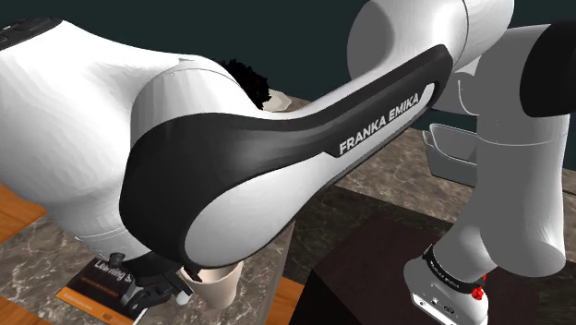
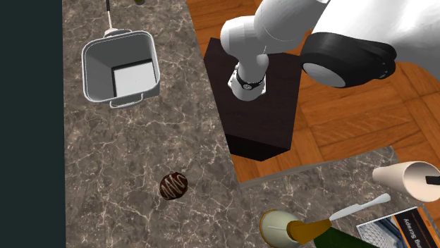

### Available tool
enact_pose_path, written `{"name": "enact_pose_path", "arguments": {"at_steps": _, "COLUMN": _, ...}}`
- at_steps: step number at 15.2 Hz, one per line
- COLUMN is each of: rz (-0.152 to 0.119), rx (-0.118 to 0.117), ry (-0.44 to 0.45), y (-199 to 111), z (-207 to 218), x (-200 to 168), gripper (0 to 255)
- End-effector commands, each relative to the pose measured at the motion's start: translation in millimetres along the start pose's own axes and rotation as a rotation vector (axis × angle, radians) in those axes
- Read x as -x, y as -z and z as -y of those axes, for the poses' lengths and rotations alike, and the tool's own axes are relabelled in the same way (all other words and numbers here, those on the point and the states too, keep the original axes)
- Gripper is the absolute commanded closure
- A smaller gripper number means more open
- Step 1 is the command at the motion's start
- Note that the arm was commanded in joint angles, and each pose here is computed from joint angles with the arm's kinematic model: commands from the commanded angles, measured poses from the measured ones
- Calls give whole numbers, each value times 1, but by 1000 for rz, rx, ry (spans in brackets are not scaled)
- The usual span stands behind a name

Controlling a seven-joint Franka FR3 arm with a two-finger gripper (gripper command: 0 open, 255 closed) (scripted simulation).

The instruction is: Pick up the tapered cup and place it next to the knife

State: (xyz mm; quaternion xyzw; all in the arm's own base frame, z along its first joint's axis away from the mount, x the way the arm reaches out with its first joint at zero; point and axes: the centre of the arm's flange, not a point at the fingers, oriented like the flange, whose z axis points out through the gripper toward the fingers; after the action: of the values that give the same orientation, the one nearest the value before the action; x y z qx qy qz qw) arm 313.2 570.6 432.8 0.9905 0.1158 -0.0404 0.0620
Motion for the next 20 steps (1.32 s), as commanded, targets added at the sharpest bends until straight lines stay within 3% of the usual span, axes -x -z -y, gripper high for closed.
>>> {"name": "enact_pose_path", "arguments": {"at_steps": 1, "rz": -1, "rx": -1, "ry": 0, "y": -10, "z": 2, "x": -1, "gripper": 255}}
{"name": "enact_pose_path", "arguments": {"at_steps": 7, "rz": -1, "rx": -1, "ry": 0, "y": -41, "z": 6, "x": -4, "gripper": 255}}
{"name": "enact_pose_path", "arguments": {"at_steps": 15, "rz": -1, "rx": -1, "ry": 0, "y": -41, "z": 6, "x": -4, "gripper": 255}}
{"name": "enact_pose_path", "arguments": {"at_steps": 16, "rz": -1, "rx": -1, "ry": 0, "y": -41, "z": 6, "x": -4, "gripper": 0}}
{"name": "enact_pose_path", "arguments": {"at_steps": 20, "rz": -1, "rx": -1, "ry": 0, "y": -41, "z": 6, "x": -4, "gripper": 0}}
